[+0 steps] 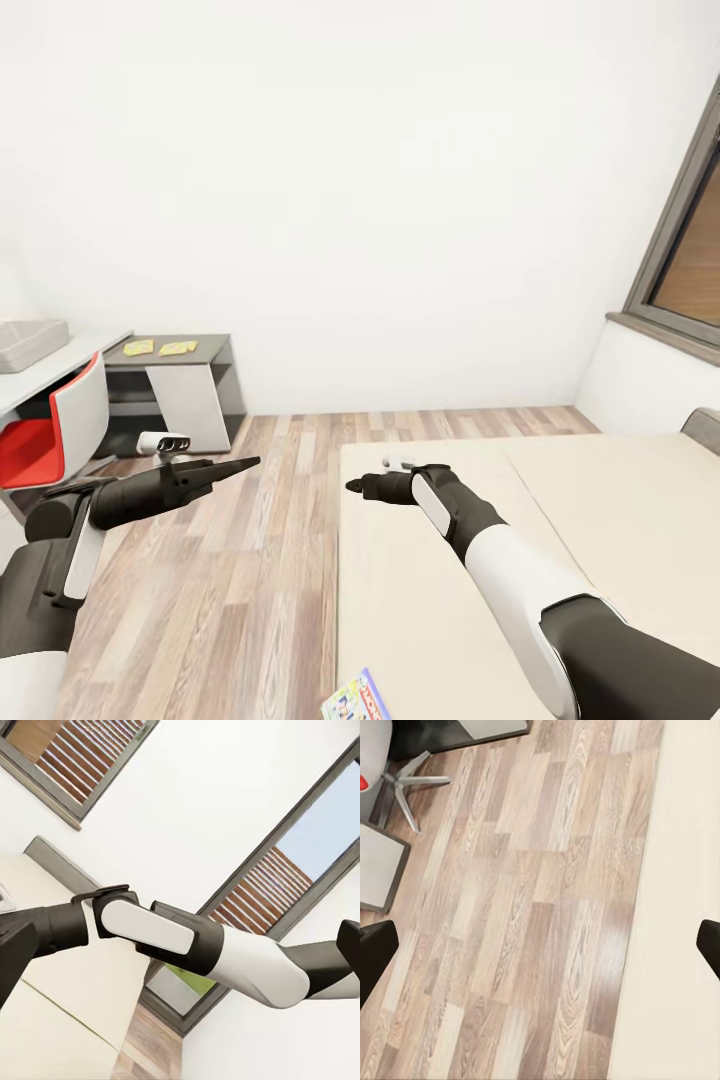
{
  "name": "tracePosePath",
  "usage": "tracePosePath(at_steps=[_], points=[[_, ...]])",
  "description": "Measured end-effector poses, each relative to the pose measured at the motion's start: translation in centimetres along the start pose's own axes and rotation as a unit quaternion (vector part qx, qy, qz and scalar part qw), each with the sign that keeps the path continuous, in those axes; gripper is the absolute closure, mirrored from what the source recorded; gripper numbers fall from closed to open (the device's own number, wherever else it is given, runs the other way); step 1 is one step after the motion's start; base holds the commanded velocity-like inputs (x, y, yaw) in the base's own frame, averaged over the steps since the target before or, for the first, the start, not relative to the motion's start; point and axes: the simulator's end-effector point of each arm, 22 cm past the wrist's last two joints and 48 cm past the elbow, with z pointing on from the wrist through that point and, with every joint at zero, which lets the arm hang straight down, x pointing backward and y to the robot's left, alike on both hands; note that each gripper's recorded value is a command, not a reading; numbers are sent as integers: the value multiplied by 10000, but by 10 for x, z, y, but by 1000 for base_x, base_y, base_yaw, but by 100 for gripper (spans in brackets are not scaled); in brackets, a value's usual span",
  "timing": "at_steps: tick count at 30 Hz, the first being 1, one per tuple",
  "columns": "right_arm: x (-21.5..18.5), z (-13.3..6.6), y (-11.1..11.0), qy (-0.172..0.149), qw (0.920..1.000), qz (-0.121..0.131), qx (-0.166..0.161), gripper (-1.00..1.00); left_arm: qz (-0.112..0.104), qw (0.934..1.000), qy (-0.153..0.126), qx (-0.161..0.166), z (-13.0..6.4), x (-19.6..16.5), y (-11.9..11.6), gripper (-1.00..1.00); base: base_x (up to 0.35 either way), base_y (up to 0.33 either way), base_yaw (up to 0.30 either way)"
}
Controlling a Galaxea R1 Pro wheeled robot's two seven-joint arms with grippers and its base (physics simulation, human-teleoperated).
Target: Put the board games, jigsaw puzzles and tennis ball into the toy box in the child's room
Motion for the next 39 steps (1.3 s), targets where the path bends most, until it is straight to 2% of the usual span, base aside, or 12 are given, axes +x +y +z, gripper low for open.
tracePosePath(at_steps=[17,39], points=[[-11,-11,8,-119,9999,-73,-10,-100,134,9999,-13,39,0,-6,-13,-100,0,0,5],[-26,-25,17,-310,9994,-170,-22,-100,295,9995,-25,79,1,-11,-29,-100,0,0,63]])
